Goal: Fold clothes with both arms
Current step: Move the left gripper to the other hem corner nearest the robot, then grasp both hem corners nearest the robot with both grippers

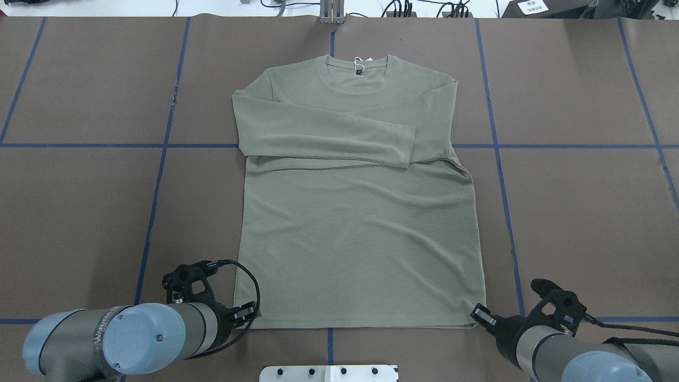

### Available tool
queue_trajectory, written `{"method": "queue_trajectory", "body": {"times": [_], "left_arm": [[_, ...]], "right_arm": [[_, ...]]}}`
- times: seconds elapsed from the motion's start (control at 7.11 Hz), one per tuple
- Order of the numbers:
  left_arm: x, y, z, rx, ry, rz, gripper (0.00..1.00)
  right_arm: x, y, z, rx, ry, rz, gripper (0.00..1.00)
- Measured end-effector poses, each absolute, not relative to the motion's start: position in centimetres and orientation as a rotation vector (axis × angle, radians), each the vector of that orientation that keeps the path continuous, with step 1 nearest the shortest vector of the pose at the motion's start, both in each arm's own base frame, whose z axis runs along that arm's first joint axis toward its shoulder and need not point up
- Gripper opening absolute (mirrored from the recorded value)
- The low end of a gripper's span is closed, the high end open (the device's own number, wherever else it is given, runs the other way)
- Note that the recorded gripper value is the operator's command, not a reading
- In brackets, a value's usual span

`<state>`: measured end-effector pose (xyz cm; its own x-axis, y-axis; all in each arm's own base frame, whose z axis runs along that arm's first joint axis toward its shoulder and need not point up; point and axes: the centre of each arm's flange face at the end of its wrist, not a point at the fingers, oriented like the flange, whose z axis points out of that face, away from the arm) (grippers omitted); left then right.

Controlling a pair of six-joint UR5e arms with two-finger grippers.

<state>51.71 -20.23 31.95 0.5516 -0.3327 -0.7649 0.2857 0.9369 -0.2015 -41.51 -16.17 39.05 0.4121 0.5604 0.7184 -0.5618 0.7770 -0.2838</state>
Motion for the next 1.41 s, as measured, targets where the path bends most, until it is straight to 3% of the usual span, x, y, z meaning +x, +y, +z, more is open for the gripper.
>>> {"method": "queue_trajectory", "body": {"times": [0.14, 0.99, 1.41], "left_arm": [[51.8, -20.2, 32.3, -0.059, 0.909, -0.373, 0.00], [47.1, -19.5, 29.9, -0.073, 0.915, -0.385, 0.00], [40.9, -17.3, 30.0, -0.094, 0.902, -0.369, 0.00]], "right_arm": [[-41.5, -16.2, 39.0, 0.002, -0.904, 0.706, 0.00], [-41.0, -16.0, 37.7, -0.011, -0.933, 0.705, 0.00], [-40.0, -11.7, 32.6, -0.100, -1.024, 0.610, 0.00]]}}
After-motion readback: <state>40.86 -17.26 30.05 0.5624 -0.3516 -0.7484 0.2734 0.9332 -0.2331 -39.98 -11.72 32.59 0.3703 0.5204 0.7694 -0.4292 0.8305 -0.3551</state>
